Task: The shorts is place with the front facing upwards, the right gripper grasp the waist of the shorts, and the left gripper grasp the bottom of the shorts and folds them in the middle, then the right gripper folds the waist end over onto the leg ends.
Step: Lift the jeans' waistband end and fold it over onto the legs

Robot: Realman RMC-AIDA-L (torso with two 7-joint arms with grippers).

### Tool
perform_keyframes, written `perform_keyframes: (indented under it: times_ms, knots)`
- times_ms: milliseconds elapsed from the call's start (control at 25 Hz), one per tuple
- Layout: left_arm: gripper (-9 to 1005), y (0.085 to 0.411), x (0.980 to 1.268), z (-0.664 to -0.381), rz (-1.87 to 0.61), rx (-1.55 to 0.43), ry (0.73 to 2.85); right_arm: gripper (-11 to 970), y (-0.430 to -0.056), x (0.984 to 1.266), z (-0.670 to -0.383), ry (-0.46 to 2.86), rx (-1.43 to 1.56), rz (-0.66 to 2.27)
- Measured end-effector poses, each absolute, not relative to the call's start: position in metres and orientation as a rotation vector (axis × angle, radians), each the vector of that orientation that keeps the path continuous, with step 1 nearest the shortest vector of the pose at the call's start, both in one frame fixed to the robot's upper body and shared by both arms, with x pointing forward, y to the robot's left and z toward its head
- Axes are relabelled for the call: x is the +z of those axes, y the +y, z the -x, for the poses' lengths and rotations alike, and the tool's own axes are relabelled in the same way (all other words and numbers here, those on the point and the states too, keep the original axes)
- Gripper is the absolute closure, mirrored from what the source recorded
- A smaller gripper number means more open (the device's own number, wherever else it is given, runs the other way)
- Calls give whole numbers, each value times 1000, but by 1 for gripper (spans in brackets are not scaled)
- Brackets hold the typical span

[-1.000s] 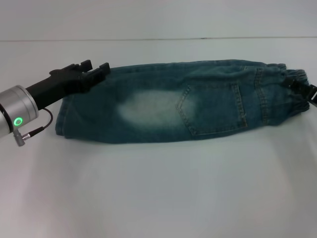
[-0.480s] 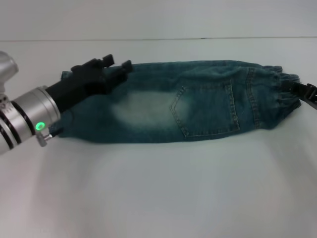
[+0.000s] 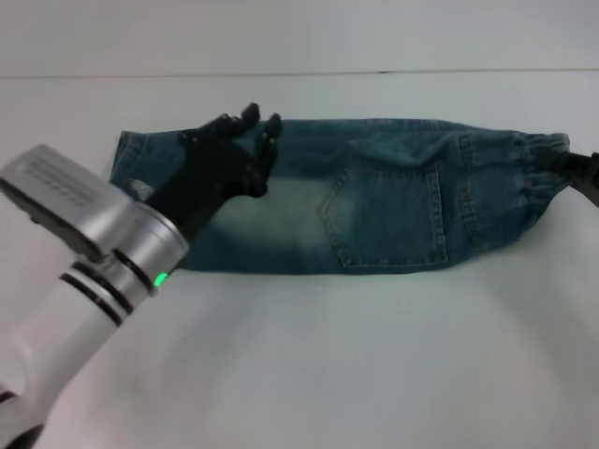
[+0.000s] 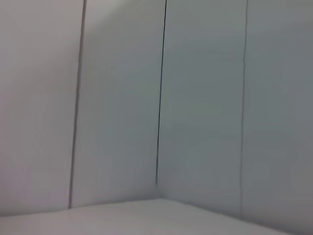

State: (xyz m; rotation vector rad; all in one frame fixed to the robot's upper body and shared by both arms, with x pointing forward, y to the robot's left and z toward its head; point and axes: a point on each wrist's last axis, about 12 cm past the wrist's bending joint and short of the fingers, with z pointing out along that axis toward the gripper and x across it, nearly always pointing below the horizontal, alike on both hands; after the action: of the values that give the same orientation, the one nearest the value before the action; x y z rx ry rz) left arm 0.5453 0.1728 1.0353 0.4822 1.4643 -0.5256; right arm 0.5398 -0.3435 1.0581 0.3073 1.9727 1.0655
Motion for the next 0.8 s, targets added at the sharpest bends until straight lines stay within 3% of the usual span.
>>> perform_keyframes:
  times_ms: [200, 600, 800]
  knots:
    - [748, 153, 1028, -543, -544, -392, 1505, 883, -344, 1071, -534, 1954, 1168, -296]
    - [997, 139, 1022, -547, -606, -379, 1576, 882, -342, 1112, -533, 1941, 1271, -162]
    - [996, 130, 1019, -544, -677, -378, 1591, 887, -331, 1138, -548, 1921, 1314, -76]
